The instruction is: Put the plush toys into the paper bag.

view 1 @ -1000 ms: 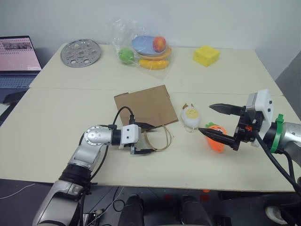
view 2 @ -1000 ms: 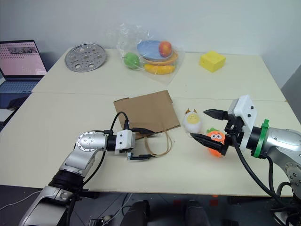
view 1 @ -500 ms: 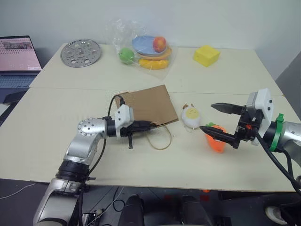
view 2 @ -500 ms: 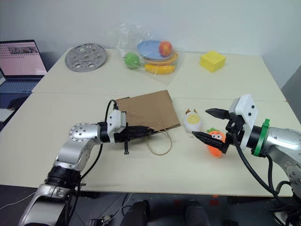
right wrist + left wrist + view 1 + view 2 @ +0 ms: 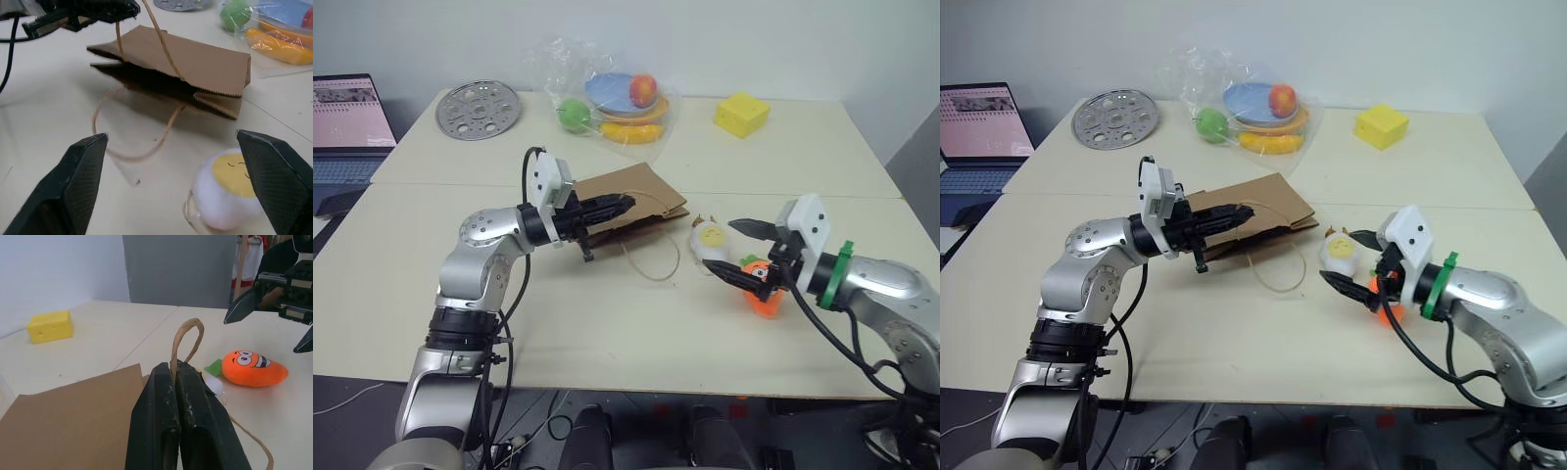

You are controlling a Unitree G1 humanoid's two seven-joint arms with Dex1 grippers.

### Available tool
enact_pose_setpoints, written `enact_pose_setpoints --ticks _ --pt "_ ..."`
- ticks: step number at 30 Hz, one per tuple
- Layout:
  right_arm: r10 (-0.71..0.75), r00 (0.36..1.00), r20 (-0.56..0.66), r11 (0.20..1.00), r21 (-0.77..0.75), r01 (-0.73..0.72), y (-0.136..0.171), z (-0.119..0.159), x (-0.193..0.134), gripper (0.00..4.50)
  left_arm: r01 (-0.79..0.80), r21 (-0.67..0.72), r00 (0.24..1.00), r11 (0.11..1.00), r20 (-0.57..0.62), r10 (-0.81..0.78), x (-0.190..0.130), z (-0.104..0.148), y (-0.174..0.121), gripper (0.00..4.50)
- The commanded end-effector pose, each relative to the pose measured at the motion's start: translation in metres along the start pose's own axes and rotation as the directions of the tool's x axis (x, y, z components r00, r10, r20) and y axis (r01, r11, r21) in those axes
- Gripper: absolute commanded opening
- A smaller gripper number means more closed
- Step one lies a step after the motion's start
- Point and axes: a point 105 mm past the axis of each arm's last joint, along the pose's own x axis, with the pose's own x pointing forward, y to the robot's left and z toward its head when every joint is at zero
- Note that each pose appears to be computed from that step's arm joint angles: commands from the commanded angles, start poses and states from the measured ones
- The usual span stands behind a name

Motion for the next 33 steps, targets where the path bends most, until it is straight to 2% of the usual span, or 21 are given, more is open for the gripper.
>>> enact_pose_setpoints --ticks 1,4,10,13,20,24,28,33 --pt "-0.023 0.999 0.047 0.999 -0.025 0.024 0.003 0.008 0.023 3.22 0.001 0.043 0.999 0.999 0.04 -0.003 0.003 0.015 -0.002 0.0" --pt "-0.081 0.995 0.061 0.997 -0.007 0.081 -0.002 0.008 0.043 2.18 -0.021 0.037 0.998 0.999 0.056 0.019 0.005 0.018 0.0 0.0" --pt "-0.063 0.996 0.063 0.998 0.022 0.062 0.008 -0.002 0.076 0.06 -0.021 0.031 0.997 0.999 0.076 0.018 0.009 0.023 -0.004 0.0" --pt "-0.085 0.994 0.076 0.996 0.033 0.082 0.006 -0.004 0.085 0.02 -0.016 0.019 0.996 1.0 0.09 0.014 0.009 0.025 -0.007 0.0" --pt "-0.095 0.99 0.103 0.995 0.036 0.091 0.008 -0.01 0.135 0.02 -0.012 0.019 0.995 1.0 0.101 0.01 0.011 0.032 -0.011 0.0" --pt "-0.081 0.996 0.043 0.997 0.019 0.08 0.02 -0.038 0.155 0.02 -0.025 0.011 0.992 1.0 0.121 0.023 0.009 0.039 -0.008 0.0" --pt "-0.108 0.989 -0.104 0.992 0.06 0.115 0.022 -0.081 0.16 0.02 -0.081 -0.002 0.987 0.997 0.142 0.081 -0.005 0.054 0.006 0.0" --pt "-0.124 0.988 -0.097 0.986 0.096 0.134 0.024 -0.083 0.163 0.02 -0.261 0.027 0.956 0.965 0.149 0.254 -0.022 0.076 0.045 0.0"
